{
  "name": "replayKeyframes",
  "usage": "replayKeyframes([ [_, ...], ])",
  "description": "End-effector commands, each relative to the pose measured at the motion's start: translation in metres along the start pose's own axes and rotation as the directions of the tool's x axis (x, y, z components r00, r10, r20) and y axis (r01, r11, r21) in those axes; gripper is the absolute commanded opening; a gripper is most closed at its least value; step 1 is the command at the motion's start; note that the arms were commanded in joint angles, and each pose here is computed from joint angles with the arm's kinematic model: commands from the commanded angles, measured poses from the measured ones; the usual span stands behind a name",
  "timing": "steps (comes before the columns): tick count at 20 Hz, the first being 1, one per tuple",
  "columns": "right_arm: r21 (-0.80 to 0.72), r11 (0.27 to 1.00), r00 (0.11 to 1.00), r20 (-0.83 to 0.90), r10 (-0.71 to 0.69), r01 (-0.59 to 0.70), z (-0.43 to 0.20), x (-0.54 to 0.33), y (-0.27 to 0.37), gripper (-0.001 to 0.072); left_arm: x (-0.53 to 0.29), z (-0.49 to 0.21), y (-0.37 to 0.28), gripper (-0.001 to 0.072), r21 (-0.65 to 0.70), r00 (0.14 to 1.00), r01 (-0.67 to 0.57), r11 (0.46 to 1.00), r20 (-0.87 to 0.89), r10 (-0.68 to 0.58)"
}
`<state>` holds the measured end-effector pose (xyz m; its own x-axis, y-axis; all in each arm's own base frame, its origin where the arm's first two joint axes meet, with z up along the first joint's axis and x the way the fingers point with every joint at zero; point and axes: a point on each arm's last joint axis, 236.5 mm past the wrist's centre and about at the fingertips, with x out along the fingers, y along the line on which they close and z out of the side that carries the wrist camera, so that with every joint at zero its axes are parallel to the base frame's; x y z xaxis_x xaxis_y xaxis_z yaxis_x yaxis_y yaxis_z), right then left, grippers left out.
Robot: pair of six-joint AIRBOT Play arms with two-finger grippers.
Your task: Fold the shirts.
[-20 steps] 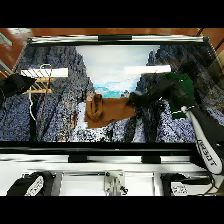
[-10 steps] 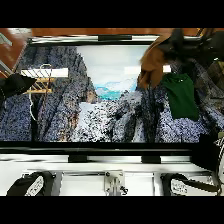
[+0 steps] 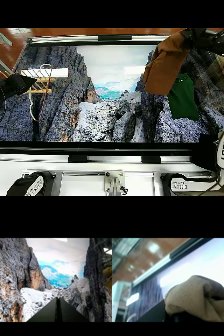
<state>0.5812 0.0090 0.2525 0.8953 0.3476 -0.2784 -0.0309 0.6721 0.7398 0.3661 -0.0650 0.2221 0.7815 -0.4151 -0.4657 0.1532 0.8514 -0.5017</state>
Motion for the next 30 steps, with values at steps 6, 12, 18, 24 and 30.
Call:
replayKeyframes([
  [6,-0.096,0.99,0.907,0.418,-0.054,0.103,0.088,0.02,-0.038,0.0062,0.0,0.0,0.0,0.0028,0.001,1.0,0.0,1.0,-0.001,0.0],
  [12,-0.24,0.833,0.821,-0.178,-0.542,0.498,-0.026,-0.017,-0.208,0.0063,0.0,-0.002,-0.003,0.0028,-0.004,1.0,0.009,1.0,-0.006,-0.009],
  [18,-0.161,0.746,0.604,-0.489,-0.629,0.646,-0.078,-0.111,-0.228,0.0063,0.001,-0.004,-0.009,0.0028,0.003,1.0,0.024,1.0,-0.013,-0.024],
  [24,-0.123,0.68,0.492,-0.599,-0.632,0.723,-0.106,-0.145,-0.216,0.0064,0.004,-0.009,-0.021,0.0028,0.016,0.998,0.053,0.998,-0.028,-0.053],
  [30,-0.117,0.51,0.259,-0.752,-0.606,0.852,-0.179,-0.178,-0.256,0.0089,0.005,-0.01,-0.026,0.0029,0.028,0.997,0.068,0.997,-0.031,-0.068],
])
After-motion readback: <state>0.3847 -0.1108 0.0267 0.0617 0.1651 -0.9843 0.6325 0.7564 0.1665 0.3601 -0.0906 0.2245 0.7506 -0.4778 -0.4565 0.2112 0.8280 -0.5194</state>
